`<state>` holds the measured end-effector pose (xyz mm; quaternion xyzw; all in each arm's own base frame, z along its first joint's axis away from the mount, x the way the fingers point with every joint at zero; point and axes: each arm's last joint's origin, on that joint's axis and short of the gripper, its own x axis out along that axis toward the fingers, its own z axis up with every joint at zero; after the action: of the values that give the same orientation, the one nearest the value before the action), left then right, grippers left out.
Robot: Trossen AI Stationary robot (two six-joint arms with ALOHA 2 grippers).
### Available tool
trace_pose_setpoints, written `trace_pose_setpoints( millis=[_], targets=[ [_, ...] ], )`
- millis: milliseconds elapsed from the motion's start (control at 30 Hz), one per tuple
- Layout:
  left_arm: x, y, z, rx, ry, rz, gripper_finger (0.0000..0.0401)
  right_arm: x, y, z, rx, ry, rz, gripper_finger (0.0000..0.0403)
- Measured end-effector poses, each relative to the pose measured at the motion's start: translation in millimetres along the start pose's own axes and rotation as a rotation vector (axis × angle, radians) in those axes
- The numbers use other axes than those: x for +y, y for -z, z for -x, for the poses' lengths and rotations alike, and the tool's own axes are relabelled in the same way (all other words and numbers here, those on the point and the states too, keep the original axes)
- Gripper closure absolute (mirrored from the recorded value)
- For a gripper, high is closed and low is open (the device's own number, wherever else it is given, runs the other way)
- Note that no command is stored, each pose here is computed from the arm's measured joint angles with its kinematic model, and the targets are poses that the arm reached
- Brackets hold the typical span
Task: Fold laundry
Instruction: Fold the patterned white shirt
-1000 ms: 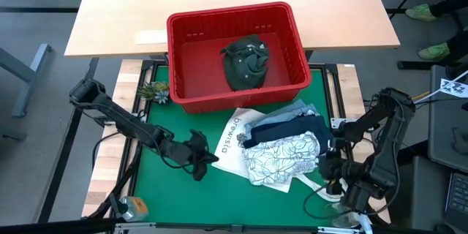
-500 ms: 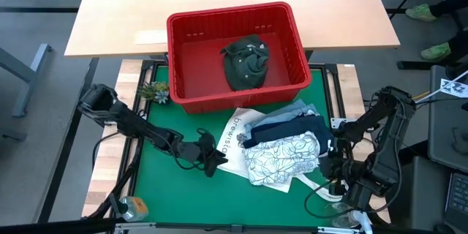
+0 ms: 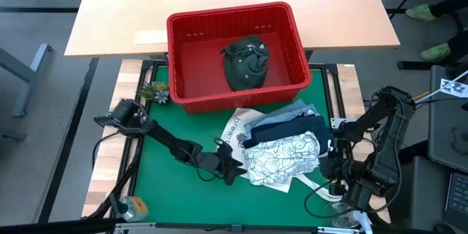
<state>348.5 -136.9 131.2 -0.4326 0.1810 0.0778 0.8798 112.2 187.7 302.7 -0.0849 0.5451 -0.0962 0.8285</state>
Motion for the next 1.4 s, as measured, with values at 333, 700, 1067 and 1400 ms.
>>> trace_pose_setpoints(
  millis=[333,700,1067,1400],
  targets=[
    [-1,-1,-34,0.025,0.005,0.015,0.0159,0,0,0,-0.001,-0.003,-0.001,0.0304],
    [10,5,-33,0.177,-0.087,0.101,0.0159,3,-1,0,0.001,-0.031,-0.013,0.0304],
    [10,-4,-36,0.075,-0.068,0.071,0.0159,3,-1,0,0.012,-0.035,-0.013,0.0304],
    [5,-10,-37,0.029,-0.006,0.045,0.0159,4,-1,0,0.009,-0.041,-0.016,0.0304]
  ],
)
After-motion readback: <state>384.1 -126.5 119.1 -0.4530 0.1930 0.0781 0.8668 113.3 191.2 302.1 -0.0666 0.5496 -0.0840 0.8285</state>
